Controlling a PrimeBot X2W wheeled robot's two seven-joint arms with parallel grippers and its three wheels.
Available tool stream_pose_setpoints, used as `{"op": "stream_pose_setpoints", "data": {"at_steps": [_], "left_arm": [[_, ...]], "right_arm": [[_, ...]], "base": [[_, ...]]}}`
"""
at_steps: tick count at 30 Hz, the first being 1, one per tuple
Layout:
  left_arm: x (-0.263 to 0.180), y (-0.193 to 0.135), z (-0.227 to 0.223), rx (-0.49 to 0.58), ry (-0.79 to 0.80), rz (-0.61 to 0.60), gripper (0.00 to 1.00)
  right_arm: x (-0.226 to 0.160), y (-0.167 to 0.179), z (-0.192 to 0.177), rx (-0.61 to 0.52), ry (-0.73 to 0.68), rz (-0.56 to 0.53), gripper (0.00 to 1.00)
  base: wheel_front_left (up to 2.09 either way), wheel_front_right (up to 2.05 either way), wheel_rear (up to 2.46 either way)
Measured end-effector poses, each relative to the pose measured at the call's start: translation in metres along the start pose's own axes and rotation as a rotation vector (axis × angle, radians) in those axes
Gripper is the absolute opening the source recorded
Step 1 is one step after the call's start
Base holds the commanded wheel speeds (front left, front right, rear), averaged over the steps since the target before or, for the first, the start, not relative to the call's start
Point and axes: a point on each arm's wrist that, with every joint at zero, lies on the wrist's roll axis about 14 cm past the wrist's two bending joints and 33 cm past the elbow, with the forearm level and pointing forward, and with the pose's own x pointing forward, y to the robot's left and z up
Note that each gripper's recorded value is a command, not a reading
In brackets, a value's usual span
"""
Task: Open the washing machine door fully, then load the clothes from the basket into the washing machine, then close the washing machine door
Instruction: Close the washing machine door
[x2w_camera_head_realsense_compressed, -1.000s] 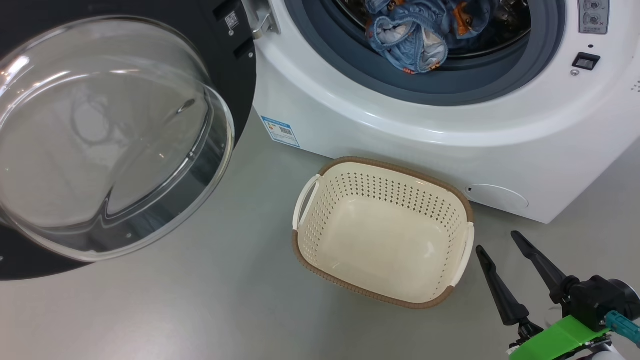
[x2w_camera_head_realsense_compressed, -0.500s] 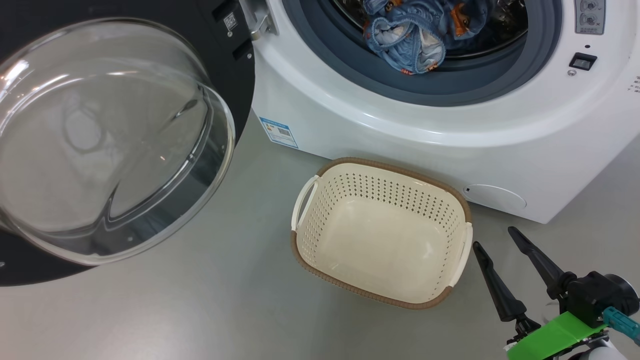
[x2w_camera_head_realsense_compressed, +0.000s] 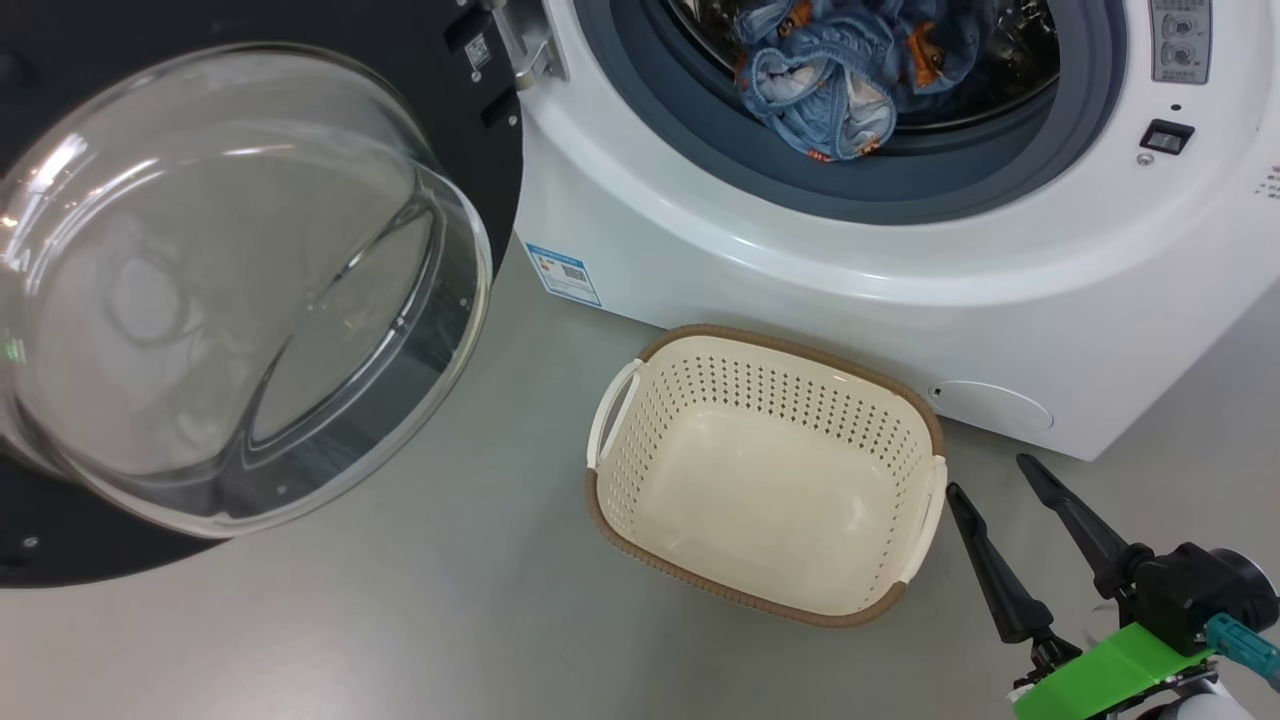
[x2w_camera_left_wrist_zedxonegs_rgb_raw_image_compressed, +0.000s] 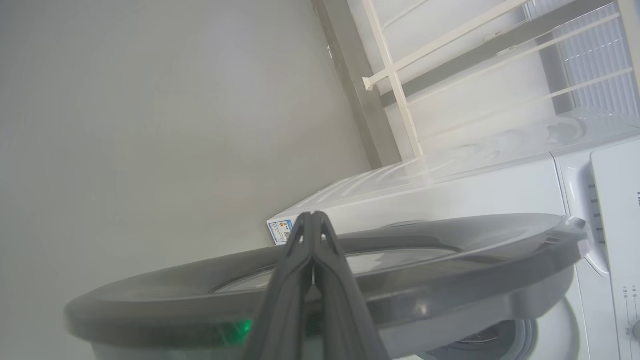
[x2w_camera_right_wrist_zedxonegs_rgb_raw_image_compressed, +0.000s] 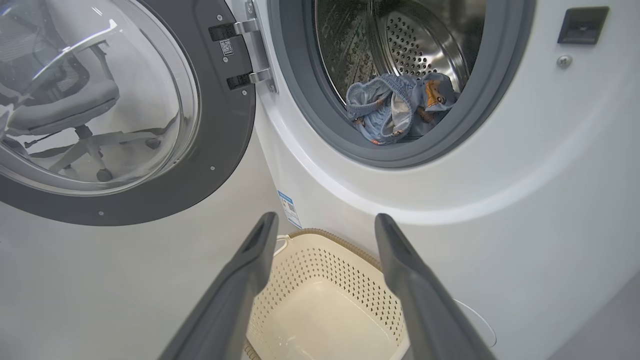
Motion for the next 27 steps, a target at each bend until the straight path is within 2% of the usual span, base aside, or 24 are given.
{"op": "stream_pose_setpoints", "data": {"at_steps": [27], "left_arm": [[-0.028, -0.018, -0.047, 0.12, 0.2, -0.15, 0.0]], "right_arm": [[0.002, 0.012, 0.022, -0.027, -0.047, 0.012, 1.0]], "base": [[0.0, 0.0, 0.0]]}}
